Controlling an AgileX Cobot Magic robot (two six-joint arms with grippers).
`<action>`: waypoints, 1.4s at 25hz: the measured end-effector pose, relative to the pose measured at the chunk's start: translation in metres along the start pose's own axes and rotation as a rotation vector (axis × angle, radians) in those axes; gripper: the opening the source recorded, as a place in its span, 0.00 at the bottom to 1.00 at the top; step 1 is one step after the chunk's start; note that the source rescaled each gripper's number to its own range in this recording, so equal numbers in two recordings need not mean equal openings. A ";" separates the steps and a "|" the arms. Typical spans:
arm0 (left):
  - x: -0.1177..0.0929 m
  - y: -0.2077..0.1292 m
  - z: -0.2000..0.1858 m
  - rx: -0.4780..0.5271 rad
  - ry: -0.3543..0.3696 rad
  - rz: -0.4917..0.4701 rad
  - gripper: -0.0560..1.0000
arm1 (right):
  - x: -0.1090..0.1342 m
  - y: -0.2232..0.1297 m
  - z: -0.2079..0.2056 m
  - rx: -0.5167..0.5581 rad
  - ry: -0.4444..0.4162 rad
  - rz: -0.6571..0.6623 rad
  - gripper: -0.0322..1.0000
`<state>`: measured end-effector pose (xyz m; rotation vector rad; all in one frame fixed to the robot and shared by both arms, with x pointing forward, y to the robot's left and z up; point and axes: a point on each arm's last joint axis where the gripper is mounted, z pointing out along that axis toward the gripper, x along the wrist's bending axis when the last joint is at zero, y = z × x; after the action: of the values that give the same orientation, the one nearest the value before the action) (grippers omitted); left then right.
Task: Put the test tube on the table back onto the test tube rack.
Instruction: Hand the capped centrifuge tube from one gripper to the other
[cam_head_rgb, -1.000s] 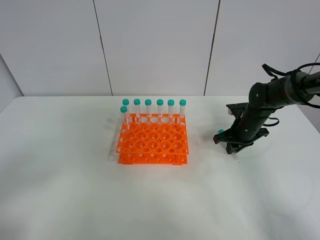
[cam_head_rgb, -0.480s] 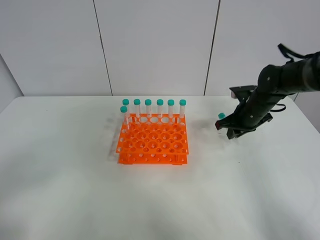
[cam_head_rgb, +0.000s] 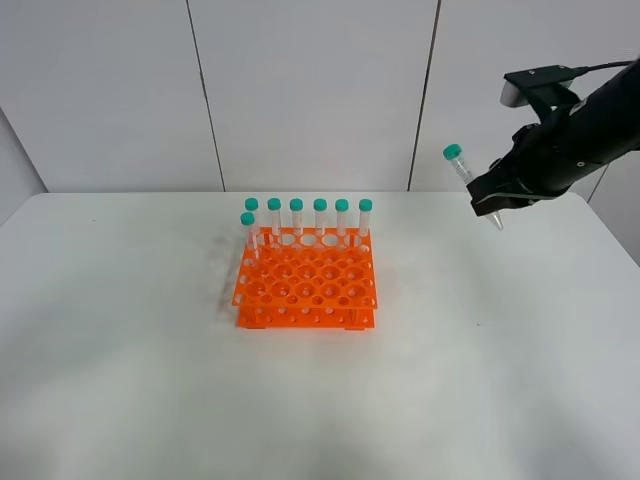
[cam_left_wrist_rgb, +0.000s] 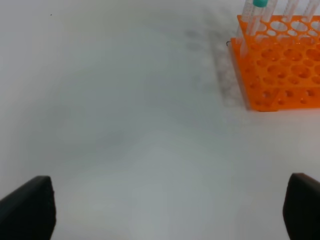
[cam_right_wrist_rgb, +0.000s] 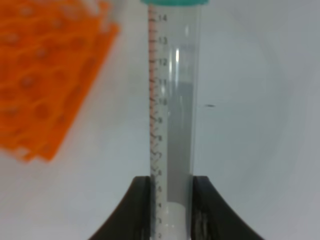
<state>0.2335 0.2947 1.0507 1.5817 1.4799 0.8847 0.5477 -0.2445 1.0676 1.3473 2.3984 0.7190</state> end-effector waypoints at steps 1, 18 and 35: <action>0.000 0.000 0.000 0.000 0.000 0.000 1.00 | 0.007 -0.003 -0.007 -0.024 0.022 -0.030 0.05; 0.000 0.000 0.000 0.000 0.000 0.000 1.00 | 0.105 0.003 0.057 0.032 0.255 -0.271 0.05; -0.001 0.058 -0.007 -0.067 -0.010 -0.034 1.00 | 0.106 0.005 0.049 -0.008 0.253 -0.295 0.05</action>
<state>0.2538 0.2938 1.1050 1.5054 1.4513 0.8970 0.5201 -0.1381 1.0288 0.9137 2.7073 0.8556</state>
